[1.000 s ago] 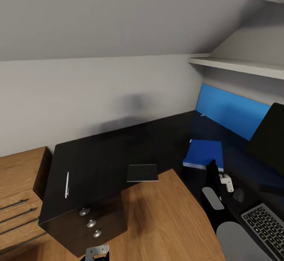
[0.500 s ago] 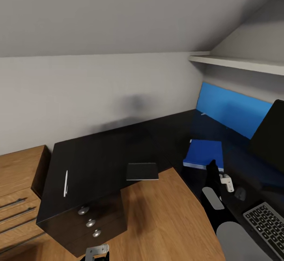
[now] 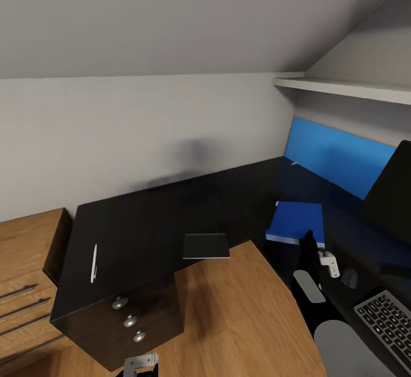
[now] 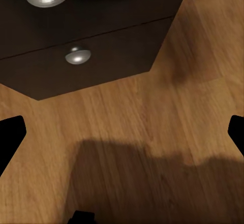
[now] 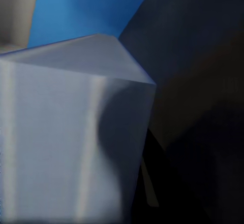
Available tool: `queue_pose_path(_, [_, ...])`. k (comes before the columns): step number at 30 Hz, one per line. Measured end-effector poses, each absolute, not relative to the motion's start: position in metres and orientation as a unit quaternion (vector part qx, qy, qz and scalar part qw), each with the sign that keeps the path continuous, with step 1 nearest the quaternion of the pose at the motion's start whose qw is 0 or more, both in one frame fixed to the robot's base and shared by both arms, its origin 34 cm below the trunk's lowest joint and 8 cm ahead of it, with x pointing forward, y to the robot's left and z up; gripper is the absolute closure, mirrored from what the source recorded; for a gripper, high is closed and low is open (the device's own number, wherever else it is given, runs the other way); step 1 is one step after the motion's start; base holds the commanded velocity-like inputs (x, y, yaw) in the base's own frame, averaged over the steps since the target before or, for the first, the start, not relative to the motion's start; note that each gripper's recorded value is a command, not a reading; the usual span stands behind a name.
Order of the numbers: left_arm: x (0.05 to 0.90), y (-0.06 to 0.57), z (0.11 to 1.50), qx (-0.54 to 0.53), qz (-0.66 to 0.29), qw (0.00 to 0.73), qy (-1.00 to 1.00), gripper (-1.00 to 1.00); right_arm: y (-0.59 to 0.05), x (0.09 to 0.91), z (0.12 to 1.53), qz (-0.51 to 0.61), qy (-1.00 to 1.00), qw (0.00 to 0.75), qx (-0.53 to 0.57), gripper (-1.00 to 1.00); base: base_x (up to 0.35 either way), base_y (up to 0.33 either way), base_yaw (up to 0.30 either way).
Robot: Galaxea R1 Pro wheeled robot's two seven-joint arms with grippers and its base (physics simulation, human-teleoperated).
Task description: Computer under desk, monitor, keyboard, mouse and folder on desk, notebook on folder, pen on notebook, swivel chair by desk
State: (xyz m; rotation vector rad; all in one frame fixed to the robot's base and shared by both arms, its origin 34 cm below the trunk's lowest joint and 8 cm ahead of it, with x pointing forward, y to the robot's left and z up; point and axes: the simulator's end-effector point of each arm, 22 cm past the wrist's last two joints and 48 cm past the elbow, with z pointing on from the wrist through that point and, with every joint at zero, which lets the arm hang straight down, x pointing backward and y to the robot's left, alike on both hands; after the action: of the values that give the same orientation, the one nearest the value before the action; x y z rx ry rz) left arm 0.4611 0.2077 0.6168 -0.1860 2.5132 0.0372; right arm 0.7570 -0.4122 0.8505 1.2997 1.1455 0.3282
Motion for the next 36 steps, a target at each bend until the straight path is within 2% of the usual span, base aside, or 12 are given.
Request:
queue_pose_path(26, [0.448,0.21,0.606,-0.066,0.017,0.29,0.954,-1.0,-0.412,0.758,0.851,0.144,0.503,0.636,0.567,1.0,0.0,0.0,-0.022])
queue_pose_path(36, [0.448,0.211,0.606,-0.066,0.018,0.291,0.954,-1.0,-0.41,0.757,0.848,0.144,0.505,0.634,0.568,1.0,-0.033,-0.09,0.0])
